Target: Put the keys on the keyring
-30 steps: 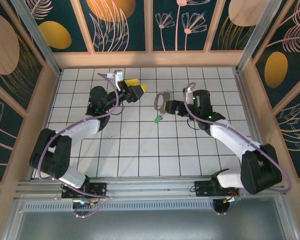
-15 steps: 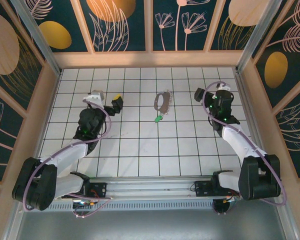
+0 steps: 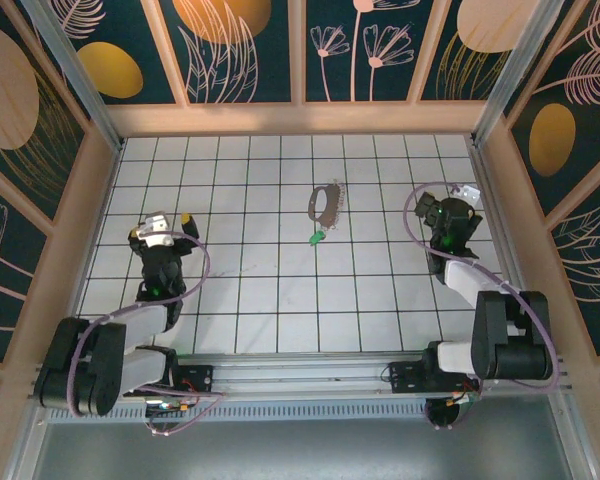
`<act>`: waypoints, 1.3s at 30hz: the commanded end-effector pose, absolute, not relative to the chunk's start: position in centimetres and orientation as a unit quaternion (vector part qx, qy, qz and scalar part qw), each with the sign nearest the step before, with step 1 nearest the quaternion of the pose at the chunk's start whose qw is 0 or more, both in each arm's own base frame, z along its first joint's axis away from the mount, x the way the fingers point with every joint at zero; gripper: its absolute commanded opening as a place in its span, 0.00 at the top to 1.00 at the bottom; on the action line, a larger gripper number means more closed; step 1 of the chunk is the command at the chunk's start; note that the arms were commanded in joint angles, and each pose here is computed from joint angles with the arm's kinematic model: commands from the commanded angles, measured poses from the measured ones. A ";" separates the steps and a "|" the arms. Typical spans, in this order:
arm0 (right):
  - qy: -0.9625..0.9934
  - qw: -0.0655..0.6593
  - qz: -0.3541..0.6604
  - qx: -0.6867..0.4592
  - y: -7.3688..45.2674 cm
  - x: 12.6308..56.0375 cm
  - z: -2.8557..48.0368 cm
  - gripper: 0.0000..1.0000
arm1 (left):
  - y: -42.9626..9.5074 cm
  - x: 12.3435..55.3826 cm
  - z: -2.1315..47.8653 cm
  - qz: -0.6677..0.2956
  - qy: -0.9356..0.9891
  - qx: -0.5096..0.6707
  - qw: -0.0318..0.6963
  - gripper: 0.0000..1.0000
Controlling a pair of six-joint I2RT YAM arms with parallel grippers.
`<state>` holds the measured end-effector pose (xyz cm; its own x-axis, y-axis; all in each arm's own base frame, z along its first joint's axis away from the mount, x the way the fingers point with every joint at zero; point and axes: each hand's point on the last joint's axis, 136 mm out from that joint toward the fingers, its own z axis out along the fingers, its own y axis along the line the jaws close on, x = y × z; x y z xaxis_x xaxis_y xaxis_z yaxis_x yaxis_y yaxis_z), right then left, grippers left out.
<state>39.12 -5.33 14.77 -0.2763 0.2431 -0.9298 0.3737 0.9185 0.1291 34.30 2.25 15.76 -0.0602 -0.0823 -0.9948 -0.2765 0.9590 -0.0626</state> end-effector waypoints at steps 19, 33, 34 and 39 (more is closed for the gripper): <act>0.755 0.653 0.030 0.054 -1.2 37.8 12.1 0.01 | 1.8 37.9 13.6 0.020 0.738 -0.067 0.672 0.01; 0.755 0.653 0.026 0.054 -1.2 37.7 12.1 0.01 | 1.9 37.7 13.6 0.021 0.736 -0.067 0.673 0.01; 0.754 0.654 0.025 0.054 -1.2 37.7 12.2 0.01 | 1.9 37.7 13.6 0.021 0.736 -0.068 0.673 0.01; 0.755 0.653 0.026 0.053 -1.1 37.8 12.1 0.01 | 1.9 37.7 13.6 0.021 0.736 -0.068 0.673 0.01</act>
<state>37.28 -1.44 10.42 -0.2000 0.1320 -0.9709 0.0730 0.9901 0.1196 37.54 1.70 13.32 -0.0947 -0.0763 -0.9926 -0.1273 0.9898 -0.0639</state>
